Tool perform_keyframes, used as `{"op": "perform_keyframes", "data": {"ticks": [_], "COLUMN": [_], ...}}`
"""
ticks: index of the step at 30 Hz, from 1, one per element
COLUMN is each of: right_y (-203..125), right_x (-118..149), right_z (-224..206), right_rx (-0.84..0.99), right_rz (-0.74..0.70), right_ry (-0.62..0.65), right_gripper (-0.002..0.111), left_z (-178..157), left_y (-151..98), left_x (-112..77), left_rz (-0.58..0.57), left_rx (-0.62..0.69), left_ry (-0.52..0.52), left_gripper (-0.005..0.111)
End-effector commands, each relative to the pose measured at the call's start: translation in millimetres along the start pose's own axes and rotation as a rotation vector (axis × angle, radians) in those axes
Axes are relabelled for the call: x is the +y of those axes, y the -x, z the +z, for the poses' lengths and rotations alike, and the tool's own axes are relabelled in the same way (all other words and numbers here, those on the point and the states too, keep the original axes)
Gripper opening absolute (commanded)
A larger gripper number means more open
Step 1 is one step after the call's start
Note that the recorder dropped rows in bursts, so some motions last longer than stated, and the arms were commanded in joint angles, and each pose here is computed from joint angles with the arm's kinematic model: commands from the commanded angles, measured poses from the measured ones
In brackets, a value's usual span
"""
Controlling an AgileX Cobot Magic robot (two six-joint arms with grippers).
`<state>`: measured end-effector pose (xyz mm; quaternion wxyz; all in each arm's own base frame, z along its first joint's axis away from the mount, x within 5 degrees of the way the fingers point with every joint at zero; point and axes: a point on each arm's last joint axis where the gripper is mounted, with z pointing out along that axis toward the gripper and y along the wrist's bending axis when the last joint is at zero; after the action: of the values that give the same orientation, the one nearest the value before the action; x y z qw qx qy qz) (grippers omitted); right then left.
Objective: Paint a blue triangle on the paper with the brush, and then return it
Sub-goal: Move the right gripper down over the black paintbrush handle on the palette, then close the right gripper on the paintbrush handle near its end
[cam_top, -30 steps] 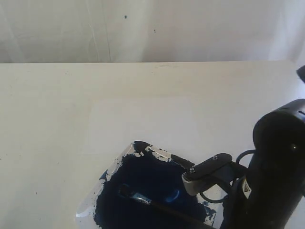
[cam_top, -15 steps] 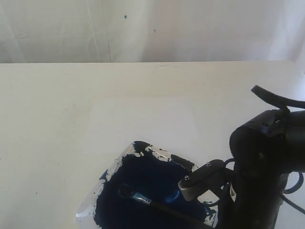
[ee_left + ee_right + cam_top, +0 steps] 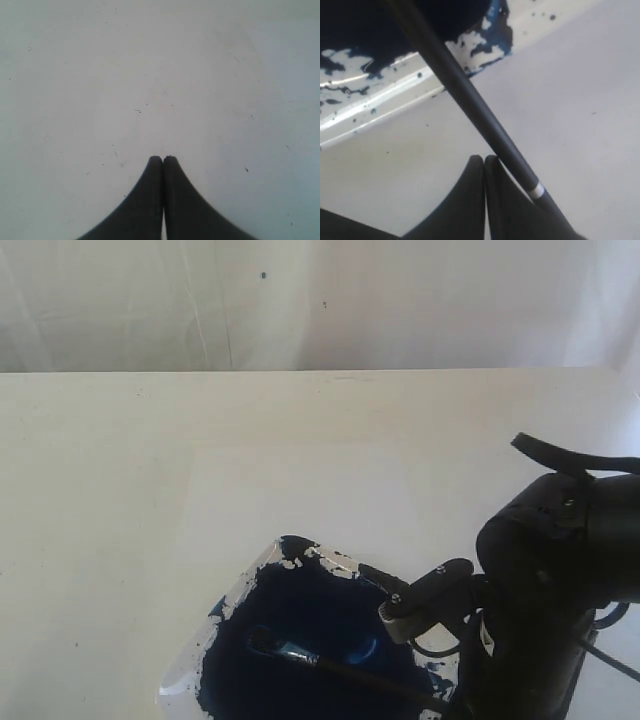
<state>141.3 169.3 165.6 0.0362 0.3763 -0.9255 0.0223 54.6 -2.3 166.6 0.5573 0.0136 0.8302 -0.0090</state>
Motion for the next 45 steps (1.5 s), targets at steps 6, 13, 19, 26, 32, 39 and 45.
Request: {"op": "perform_keyframes", "data": {"ticks": [6,13,19,26,32,39,45], "right_y": [5,7,9,15,17,18,17], "right_x": [-7,-13,-18,-18,-23,-27,-28], "right_z": [0,-1,-2,-3,-4,-5,-24], "right_rx": [-0.062,-0.088,-0.116,-0.182,-0.203,-0.228,-0.38], "right_rz": [0.026,0.024,0.055,0.074,0.096,0.131,0.342], "right_ry": [-0.081,-0.143,-0.198,-0.197,-0.242,-0.281,-0.242], "right_gripper": [0.0,0.0,0.0,0.0,0.0,0.0,0.0], "left_z": [1,1,1,1,1,1,1], "left_y": [-1,-1,-1,-1,-1,-1,-1], "left_x": [0.1,0.1,0.1,0.1,0.1,0.1,0.1], "left_rz": [-0.006,-0.006,-0.006,-0.006,-0.006,-0.006,-0.006], "left_rx": [0.011,0.011,0.011,0.011,0.011,0.011,0.011], "left_ry": [0.001,0.001,0.001,0.001,0.001,0.001,0.001], "left_gripper": [0.0,0.0,0.0,0.0,0.0,0.0,0.0]}}
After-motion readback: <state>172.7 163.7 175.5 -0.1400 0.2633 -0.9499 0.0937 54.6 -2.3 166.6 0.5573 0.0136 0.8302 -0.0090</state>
